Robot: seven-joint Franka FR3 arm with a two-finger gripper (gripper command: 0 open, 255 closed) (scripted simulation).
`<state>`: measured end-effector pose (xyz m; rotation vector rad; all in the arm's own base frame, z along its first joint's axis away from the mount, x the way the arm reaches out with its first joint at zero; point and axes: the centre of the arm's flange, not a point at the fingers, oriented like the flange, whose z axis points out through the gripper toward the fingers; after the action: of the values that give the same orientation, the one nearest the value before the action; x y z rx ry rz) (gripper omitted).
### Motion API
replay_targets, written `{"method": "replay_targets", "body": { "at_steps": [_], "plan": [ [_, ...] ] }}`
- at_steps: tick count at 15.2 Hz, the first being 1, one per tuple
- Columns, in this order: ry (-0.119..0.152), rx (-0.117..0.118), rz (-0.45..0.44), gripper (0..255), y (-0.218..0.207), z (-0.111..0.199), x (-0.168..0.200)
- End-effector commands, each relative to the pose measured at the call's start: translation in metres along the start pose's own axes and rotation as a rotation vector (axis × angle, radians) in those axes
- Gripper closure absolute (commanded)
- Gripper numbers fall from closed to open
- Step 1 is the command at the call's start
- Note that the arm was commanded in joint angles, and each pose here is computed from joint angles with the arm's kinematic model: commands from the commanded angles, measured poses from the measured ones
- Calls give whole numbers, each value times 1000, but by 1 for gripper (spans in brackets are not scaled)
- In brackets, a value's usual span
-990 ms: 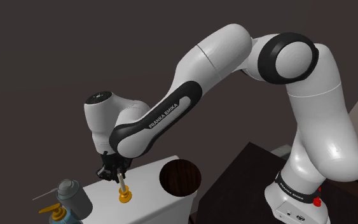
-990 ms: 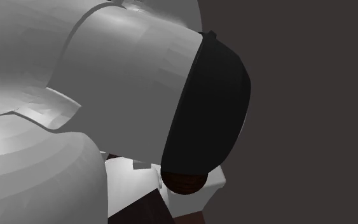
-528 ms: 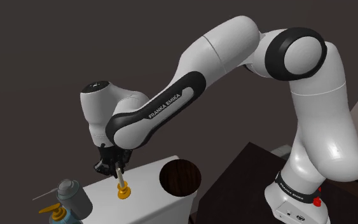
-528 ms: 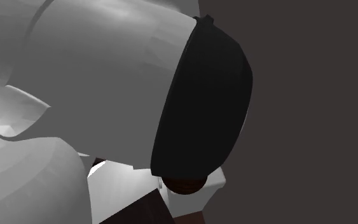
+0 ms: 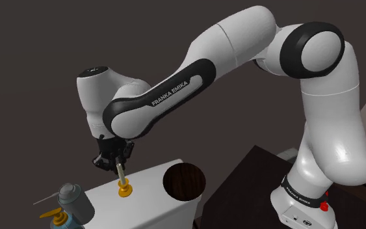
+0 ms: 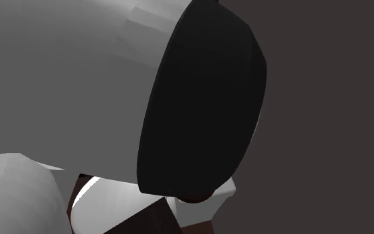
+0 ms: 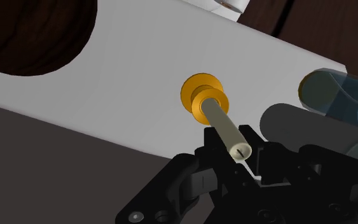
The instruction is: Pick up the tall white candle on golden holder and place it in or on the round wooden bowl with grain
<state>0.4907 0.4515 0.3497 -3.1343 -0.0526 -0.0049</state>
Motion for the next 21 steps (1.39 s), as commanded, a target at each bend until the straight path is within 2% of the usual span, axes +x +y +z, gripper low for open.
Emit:
{"method": "replay_targets", "body": {
  "at_steps": [1, 9, 21],
  "plan": [
    [0, 0, 0, 255, 0, -11, 0],
    [0, 0, 0, 255, -1, -48, 0],
    [0, 0, 0, 255, 132, -85, -79]
  ]
}}
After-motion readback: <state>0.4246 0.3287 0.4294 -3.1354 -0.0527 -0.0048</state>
